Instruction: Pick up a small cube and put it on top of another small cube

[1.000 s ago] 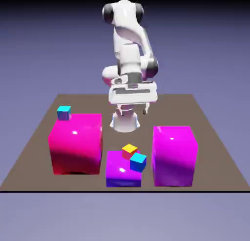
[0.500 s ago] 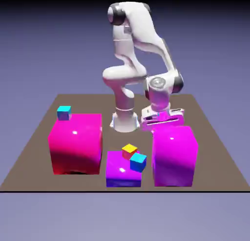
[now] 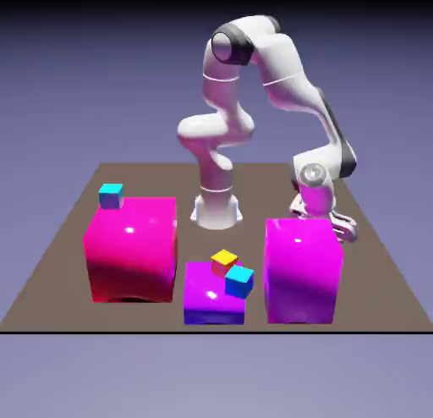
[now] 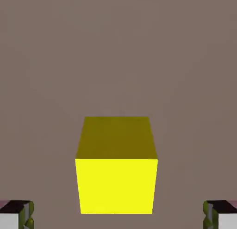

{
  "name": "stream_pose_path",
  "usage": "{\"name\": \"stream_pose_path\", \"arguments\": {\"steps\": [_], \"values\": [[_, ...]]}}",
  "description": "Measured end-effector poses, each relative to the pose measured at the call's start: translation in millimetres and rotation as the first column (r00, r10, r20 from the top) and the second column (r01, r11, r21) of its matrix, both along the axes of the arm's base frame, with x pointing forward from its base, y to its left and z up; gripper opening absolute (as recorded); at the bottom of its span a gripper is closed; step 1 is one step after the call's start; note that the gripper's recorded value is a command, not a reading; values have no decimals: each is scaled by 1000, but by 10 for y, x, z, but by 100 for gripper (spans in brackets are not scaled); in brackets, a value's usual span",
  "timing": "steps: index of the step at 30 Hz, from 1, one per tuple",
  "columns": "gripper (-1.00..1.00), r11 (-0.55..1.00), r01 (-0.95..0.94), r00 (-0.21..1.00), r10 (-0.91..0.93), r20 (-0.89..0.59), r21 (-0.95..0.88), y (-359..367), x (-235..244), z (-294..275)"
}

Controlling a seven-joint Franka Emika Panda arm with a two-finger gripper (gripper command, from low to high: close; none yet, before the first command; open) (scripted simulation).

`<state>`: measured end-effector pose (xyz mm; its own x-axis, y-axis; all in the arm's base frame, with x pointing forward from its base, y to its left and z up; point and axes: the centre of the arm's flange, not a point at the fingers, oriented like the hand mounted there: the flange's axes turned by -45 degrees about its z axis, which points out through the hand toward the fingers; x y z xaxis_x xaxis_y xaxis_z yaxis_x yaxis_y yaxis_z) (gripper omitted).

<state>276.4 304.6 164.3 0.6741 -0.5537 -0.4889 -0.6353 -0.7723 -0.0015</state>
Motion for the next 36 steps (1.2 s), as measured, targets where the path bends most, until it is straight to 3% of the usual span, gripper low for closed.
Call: {"name": "stream_pose_path", "arguments": {"steps": [5, 6, 14, 16, 25, 31, 36], "values": [[0, 1000, 1, 1000, -1, 0, -1, 116, -148, -489], [-100, 1000, 1, 1000, -1, 0, -3, 125, -168, -540], [-100, 1000, 0, 1000, 0, 1, -1, -14, 11, 46], [-100, 997, -56, 998, 53, 46, 57, 251, 65, 248], [-100, 932, -237, 955, 172, 241, 273, 787, 1170, 1278], [-100, 935, -244, 936, 157, 316, 258, -135, 2407, 1927], [-100, 990, -63, 981, 38, 190, 123, -1850, 2953, 1875]]}}
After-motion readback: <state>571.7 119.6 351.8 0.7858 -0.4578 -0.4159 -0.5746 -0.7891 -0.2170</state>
